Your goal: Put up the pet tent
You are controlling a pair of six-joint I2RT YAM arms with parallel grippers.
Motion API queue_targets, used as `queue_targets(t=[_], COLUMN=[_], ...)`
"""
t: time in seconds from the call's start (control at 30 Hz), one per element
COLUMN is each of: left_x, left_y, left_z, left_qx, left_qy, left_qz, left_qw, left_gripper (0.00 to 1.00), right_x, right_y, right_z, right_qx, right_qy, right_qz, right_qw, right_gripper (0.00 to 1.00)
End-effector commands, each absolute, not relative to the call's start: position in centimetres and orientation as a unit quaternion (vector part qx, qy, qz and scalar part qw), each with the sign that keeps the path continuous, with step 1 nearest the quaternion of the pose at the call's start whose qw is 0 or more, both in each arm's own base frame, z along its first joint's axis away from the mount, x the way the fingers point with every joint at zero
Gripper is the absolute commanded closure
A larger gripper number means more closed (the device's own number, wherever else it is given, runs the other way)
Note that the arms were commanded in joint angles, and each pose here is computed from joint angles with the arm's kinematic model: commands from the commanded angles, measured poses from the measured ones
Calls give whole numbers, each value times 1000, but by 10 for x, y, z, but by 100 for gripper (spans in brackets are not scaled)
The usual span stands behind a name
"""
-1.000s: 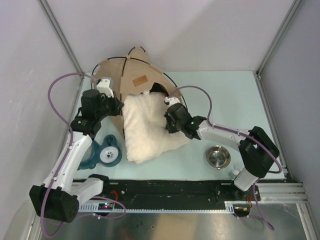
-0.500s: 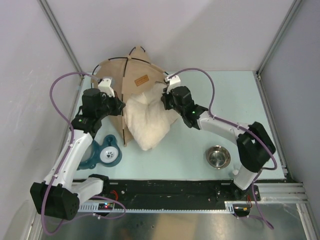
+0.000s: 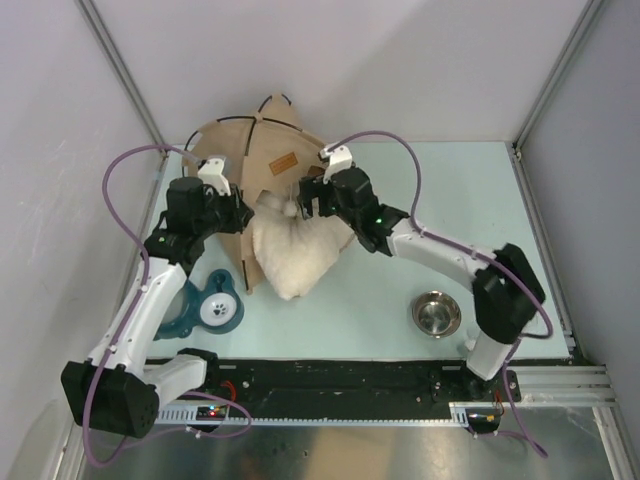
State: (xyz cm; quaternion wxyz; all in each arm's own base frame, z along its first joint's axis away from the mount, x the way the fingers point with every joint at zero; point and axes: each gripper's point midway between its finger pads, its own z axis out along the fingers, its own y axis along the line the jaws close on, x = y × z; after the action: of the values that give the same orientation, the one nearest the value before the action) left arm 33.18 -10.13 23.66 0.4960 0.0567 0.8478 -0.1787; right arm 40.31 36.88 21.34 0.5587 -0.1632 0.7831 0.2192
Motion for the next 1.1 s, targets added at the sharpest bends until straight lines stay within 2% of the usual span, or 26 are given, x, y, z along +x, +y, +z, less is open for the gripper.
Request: queue_targets(t=[0.0,0.23,0.4,0.6,0.7,0.87,0.97,1.07], left_x=[335,337,339,337,336,337,335,334], left_y=[-100,-101,-102,-101,-101,-103,-103,-103], left_z=[245,243,242,243,242,241,241,240], left_qx=[49,46,42,41,43,48,49,50], left_qy=[848,850,851,850,851,851,850,851], left_qz=[-178,-179,-181,-179,-180,-183,-184,-185], left_qw=[498,493,491,493,492,490,491,490], left_gripper=[67,66,74,80,84,98,99,100], right_x=[374,281,247,273,294,328,344,356], right_y=[344,322,330,357,376,409,426,438], right_z=[302,247,204,183,186,207,222,243], right_qx=[-130,-155,-132,-88,-78,-72,-67,-56], right_qy=[765,827,846,840,818,777,760,736], right_qz=[233,225,269,334,370,440,469,493], right_qw=[585,492,442,418,434,444,446,459], right_gripper=[6,3,3,12,20,38,49,54])
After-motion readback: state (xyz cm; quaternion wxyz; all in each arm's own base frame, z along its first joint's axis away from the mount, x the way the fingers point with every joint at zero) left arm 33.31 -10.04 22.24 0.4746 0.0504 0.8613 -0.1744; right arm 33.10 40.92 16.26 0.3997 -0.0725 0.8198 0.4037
